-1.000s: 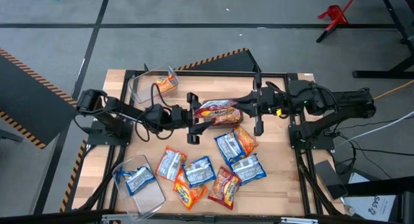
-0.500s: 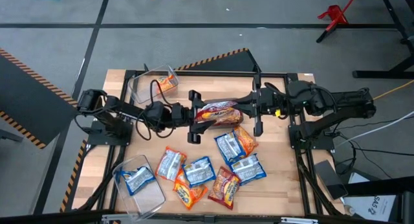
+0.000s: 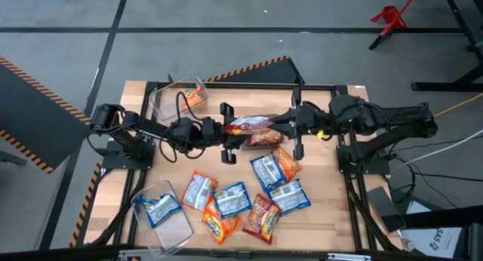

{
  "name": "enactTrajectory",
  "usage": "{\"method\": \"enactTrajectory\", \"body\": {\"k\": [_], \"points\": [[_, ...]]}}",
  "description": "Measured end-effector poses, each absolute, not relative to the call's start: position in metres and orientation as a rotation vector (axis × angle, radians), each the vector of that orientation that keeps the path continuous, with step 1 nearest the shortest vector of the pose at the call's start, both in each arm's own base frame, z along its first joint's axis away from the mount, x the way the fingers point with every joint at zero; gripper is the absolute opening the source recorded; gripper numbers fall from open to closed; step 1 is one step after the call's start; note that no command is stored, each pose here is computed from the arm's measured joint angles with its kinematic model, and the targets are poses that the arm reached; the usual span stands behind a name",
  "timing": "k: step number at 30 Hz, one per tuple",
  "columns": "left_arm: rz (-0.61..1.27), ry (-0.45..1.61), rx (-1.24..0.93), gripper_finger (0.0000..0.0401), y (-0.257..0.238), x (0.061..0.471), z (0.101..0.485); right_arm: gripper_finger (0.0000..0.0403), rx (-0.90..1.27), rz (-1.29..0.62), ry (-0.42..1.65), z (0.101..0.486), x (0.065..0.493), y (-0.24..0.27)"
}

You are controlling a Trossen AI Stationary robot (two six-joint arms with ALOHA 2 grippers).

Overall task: Sort Maruchan noodles
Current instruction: Put the red noodle pack into the black bin

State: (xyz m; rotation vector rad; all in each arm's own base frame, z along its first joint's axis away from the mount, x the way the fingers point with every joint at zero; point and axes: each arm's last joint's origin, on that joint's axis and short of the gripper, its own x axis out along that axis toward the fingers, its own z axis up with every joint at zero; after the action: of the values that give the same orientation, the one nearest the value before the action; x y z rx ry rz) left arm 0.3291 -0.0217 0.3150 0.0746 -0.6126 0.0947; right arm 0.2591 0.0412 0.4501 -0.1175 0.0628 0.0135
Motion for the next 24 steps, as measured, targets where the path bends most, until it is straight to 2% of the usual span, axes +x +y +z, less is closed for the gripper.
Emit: {"method": "enactTrajectory", "body": {"k": [6,13,17,24], "points": [[0.257,-0.527,0.033,0.0088,-0.017,0.332,0.309,0.0101,-0.235,-0.11,0.087,0.463,0.232,0.033],[0.612,-0.357,-0.114,0.0082,-0.007,0.335,0.293,0.0174,-0.242,-0.268,0.121,0.481,0.185,0.02],[0.758,-0.266,-0.25,0.0081,-0.004,0.337,0.278,0.0188,-0.207,-0.347,0.1,0.487,0.163,0.014],[0.884,-0.188,-0.463,0.008,-0.012,0.335,0.254,0.0183,-0.179,-0.404,0.09,0.49,0.15,0.01]]}}
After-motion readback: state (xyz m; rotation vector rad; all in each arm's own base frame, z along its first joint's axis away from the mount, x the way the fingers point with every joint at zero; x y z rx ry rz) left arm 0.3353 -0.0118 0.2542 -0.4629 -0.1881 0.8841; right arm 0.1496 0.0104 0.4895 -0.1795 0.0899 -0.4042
